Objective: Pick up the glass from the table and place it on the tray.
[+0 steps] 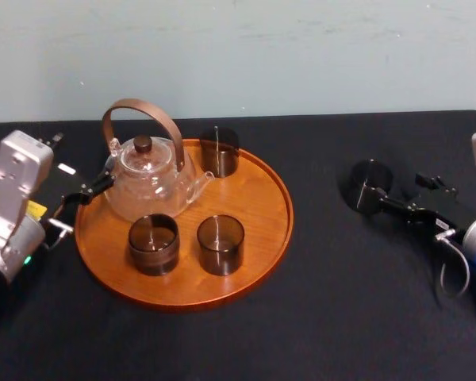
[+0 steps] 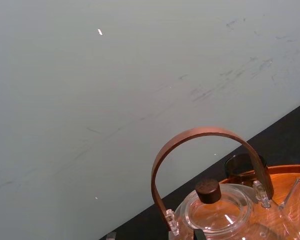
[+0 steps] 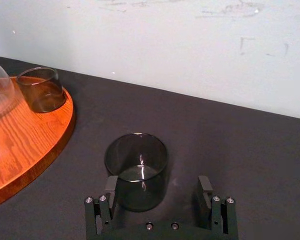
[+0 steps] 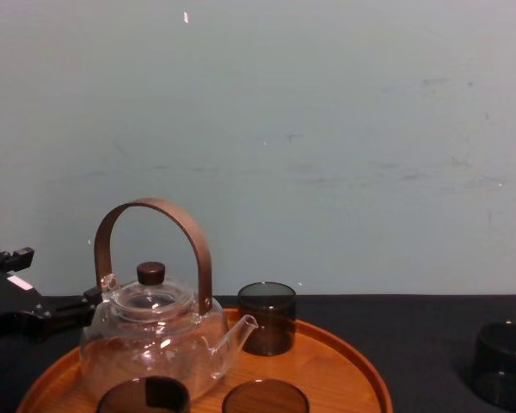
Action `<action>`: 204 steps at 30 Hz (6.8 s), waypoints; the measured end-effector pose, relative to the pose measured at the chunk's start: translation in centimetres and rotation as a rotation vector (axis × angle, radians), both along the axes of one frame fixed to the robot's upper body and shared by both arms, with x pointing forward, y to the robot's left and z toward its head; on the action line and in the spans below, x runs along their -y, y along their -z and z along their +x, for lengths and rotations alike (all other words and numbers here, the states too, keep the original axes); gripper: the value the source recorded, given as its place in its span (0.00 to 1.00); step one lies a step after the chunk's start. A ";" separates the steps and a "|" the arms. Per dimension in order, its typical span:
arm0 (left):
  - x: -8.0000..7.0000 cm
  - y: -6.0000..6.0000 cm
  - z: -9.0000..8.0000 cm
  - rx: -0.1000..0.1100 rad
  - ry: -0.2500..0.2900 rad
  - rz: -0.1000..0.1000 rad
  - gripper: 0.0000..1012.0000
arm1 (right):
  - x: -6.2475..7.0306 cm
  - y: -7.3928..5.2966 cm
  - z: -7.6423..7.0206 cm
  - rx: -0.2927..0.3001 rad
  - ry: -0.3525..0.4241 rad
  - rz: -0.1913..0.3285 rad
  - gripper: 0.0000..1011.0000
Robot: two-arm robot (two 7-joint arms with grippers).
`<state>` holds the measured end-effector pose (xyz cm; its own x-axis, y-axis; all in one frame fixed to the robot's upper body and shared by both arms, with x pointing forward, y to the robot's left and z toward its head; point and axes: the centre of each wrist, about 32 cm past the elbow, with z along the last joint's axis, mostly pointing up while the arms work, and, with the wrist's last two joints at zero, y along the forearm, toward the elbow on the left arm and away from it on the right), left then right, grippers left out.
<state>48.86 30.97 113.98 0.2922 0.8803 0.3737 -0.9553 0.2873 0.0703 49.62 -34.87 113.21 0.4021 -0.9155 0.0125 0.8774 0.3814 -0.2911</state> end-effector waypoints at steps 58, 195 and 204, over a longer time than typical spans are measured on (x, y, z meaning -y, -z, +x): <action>0.0 0.0 0.0 0.000 0.000 0.000 0.99 | -1.9 0.2 2.4 -0.008 -0.054 -0.035 0.99; 0.0 0.0 0.0 0.000 0.000 0.000 0.99 | -12.3 -1.4 9.1 0.048 -0.488 -0.047 0.89; 0.0 0.0 0.0 0.000 0.000 0.000 0.99 | -12.4 -0.9 9.1 0.034 -0.486 -0.047 0.89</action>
